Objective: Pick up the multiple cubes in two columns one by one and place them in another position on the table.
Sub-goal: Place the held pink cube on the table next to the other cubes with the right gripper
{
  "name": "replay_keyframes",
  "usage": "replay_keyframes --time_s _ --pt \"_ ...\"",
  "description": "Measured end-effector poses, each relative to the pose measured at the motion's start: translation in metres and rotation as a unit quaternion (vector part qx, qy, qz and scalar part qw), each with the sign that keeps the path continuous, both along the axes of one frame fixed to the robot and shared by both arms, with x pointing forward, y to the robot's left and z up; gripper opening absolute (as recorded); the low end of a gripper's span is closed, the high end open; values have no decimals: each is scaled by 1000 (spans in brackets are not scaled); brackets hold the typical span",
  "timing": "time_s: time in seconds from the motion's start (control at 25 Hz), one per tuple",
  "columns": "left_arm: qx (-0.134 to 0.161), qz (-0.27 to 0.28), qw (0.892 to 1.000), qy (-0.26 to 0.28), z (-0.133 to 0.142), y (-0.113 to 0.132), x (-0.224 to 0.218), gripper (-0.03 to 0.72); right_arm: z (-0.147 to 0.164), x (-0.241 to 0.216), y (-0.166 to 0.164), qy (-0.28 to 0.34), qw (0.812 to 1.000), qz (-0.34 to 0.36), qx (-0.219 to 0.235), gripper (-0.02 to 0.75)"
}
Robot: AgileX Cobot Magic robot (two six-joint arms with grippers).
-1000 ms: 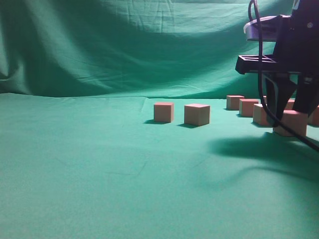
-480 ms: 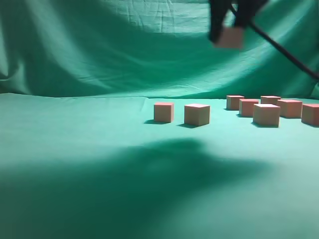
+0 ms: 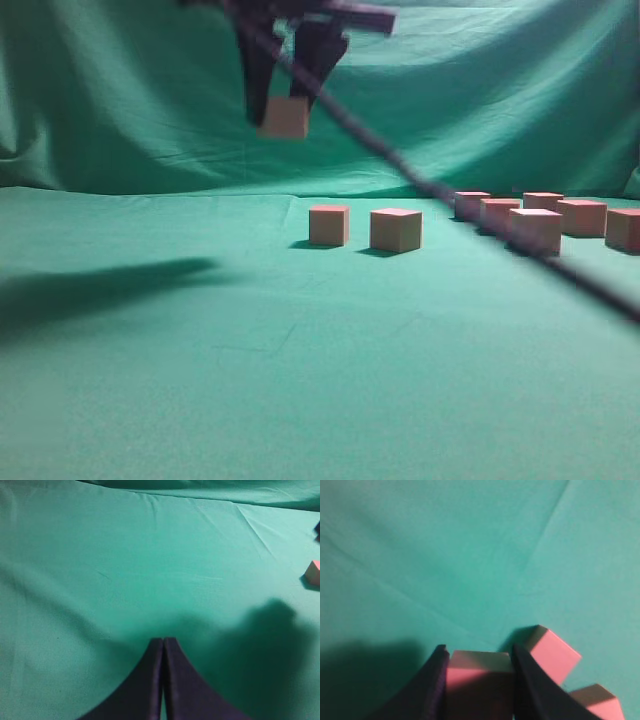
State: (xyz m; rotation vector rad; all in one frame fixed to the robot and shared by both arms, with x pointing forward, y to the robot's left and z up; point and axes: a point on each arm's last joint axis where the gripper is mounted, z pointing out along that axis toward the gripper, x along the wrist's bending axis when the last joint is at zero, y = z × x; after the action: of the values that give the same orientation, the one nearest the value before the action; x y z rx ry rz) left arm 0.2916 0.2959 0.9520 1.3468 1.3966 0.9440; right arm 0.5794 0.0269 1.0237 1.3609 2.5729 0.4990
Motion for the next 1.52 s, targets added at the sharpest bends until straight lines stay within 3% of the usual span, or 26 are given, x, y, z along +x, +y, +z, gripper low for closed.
replay_keyframes --time_s 0.44,1.52 --pt "0 0 1000 0 0 0 0 0 -60 22 26 20 999 -29 -6 257" --pt "0 0 1000 0 0 0 0 0 -78 28 25 19 998 -54 -25 257"
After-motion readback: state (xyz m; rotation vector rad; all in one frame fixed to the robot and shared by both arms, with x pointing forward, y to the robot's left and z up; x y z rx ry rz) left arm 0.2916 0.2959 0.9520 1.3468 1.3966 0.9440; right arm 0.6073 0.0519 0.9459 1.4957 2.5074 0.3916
